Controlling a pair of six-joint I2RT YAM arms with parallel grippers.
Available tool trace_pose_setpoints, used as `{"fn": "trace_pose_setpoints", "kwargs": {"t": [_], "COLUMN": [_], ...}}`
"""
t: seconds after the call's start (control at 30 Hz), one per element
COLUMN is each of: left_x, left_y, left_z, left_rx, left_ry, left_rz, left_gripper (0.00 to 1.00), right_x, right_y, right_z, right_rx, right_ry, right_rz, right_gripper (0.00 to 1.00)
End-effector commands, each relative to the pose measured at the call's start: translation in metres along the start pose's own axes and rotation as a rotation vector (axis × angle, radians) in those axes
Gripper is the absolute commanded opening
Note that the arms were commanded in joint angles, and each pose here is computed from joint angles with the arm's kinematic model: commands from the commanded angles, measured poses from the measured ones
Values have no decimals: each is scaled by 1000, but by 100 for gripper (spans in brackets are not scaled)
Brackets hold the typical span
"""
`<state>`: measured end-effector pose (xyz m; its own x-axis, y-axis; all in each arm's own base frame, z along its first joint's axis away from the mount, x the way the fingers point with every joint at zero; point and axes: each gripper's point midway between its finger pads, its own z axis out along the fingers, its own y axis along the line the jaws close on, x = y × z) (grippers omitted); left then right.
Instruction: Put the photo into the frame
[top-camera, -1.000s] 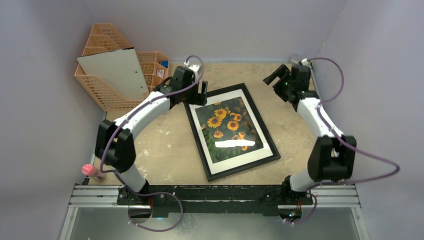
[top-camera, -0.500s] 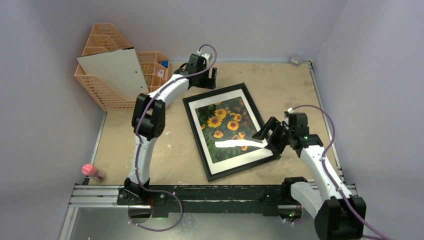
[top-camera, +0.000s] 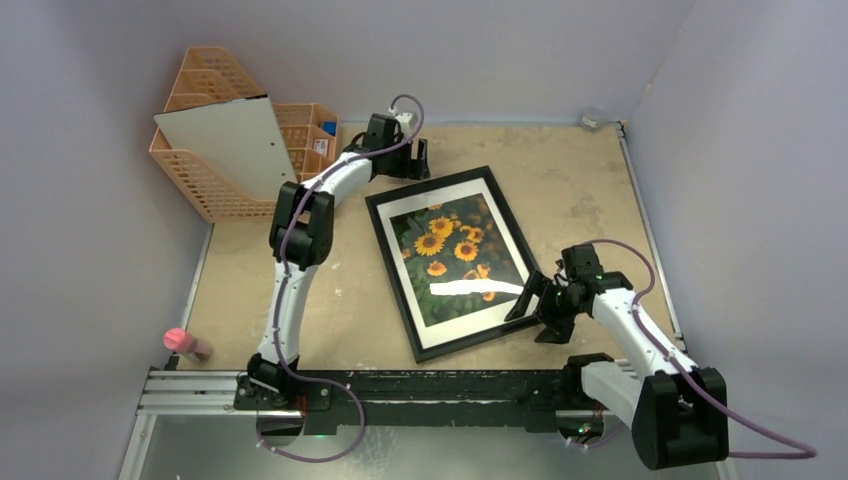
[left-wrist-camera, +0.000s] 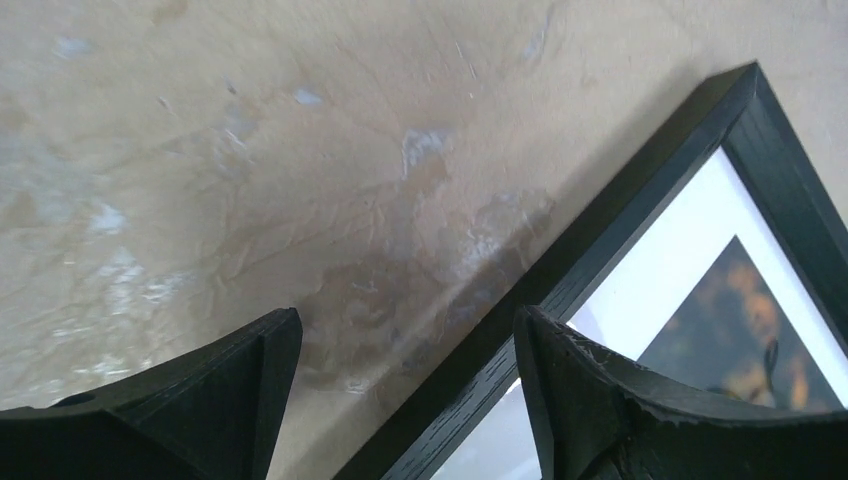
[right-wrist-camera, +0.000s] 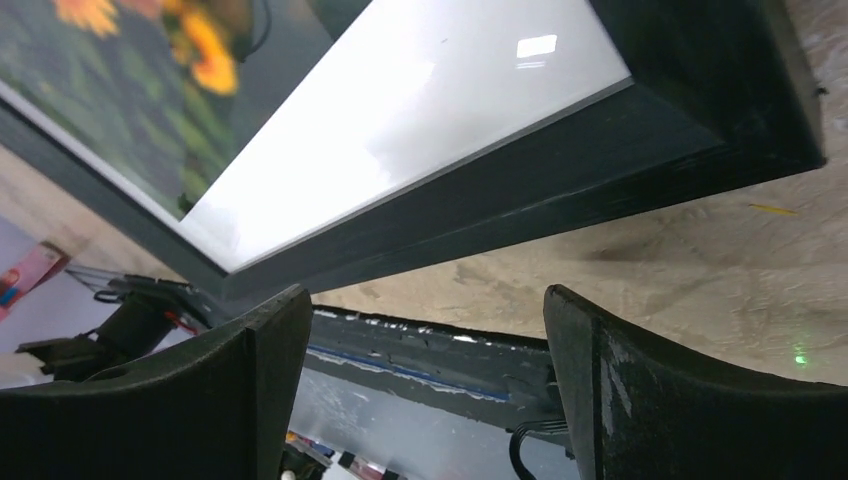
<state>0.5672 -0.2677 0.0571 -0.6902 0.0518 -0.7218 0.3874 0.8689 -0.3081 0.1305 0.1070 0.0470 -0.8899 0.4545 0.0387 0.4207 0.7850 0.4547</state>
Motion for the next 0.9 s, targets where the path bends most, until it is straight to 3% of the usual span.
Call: {"fn": "trace_pose_setpoints", "kwargs": {"t": [0.0, 0.3, 0.63, 0.87], "left_x": [1, 17, 72, 108], "left_y": [-17, -6, 25, 17], "left_z": [-4, -52, -96, -140], "left_rx": [149, 300, 25, -14], "left_ry": [15, 37, 159, 194], "left_rz": [1, -191, -238, -258], "left_gripper": [79, 71, 58, 55], "right_x": [-19, -101, -197, -267], "right_y": [-5, 43, 106, 136], "right_z": [6, 8, -6, -13], "right_rx": [57, -73, -207, -243], "right_ry": [-59, -317, -523, -625], "right_rz": [2, -8, 15, -34], "right_gripper": [88, 86, 83, 82]}}
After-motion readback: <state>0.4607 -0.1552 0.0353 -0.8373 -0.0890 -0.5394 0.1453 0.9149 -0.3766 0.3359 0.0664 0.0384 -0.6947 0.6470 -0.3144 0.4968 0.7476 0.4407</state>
